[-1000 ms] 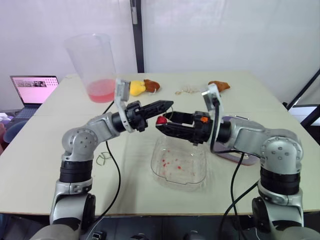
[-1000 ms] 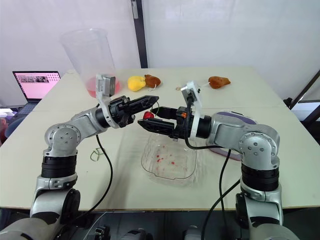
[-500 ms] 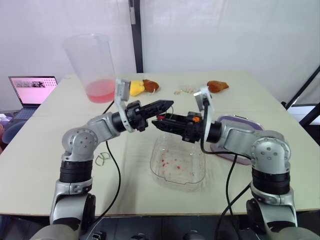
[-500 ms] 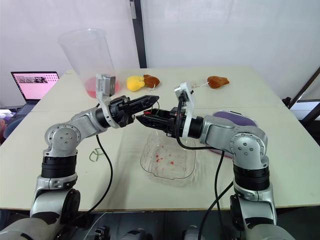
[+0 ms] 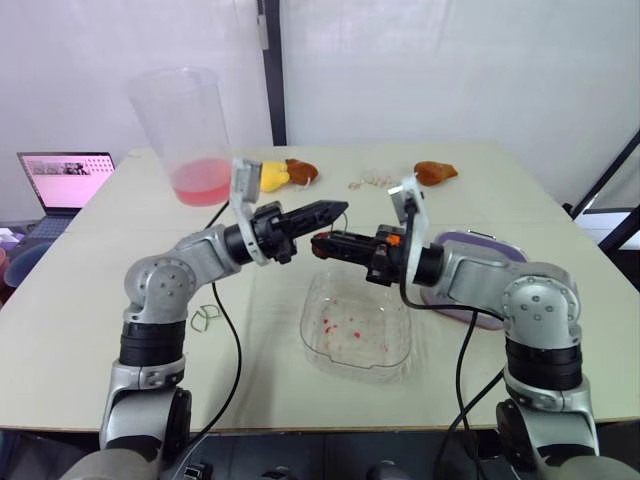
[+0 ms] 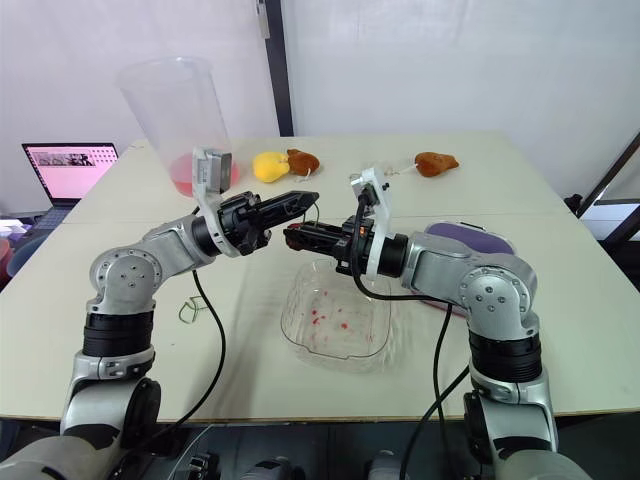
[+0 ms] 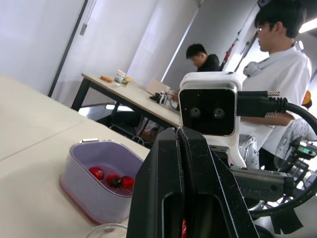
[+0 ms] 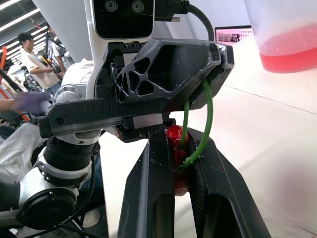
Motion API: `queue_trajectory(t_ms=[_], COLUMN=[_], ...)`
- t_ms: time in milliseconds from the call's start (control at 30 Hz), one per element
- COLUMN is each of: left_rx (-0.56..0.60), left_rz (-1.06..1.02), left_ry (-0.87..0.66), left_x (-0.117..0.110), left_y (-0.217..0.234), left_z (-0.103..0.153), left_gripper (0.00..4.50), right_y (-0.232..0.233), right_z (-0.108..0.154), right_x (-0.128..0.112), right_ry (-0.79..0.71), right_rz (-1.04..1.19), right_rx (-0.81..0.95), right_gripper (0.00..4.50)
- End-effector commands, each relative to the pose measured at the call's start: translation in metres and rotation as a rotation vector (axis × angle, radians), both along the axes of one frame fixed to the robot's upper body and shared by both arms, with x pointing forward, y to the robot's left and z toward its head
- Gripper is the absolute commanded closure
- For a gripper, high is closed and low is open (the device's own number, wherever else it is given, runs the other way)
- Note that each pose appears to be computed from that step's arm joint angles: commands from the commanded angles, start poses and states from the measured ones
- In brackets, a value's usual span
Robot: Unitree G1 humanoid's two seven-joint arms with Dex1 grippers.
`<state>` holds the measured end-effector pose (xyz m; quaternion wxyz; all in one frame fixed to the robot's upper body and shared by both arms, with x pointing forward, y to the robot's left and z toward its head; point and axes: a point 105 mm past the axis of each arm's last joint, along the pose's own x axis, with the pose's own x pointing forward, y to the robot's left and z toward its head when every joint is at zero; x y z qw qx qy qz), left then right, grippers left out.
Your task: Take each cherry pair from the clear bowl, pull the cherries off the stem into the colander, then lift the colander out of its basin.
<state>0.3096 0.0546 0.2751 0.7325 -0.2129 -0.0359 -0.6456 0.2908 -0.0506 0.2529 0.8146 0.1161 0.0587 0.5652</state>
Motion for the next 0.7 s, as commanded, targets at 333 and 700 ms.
queue_trajectory(t_ms=[333,700], left_rx=[-0.026,-0.025], left_rz=[-0.023,-0.005], left_ry=[-0.059,-0.061], left_x=[-0.007,-0.008], left_y=[-0.003,0.001], left_z=[0.012,0.012], left_gripper=[4.5,4.5], right_y=[-0.017,-0.107], right_z=[-0.028,-0.017], right_x=[-0.017,0.012], right_ry=[-0.019,-0.069], right_rz=[0.05,-0.21], right_rx=[-0.242,-0.413], right_gripper=[4.26,4.26])
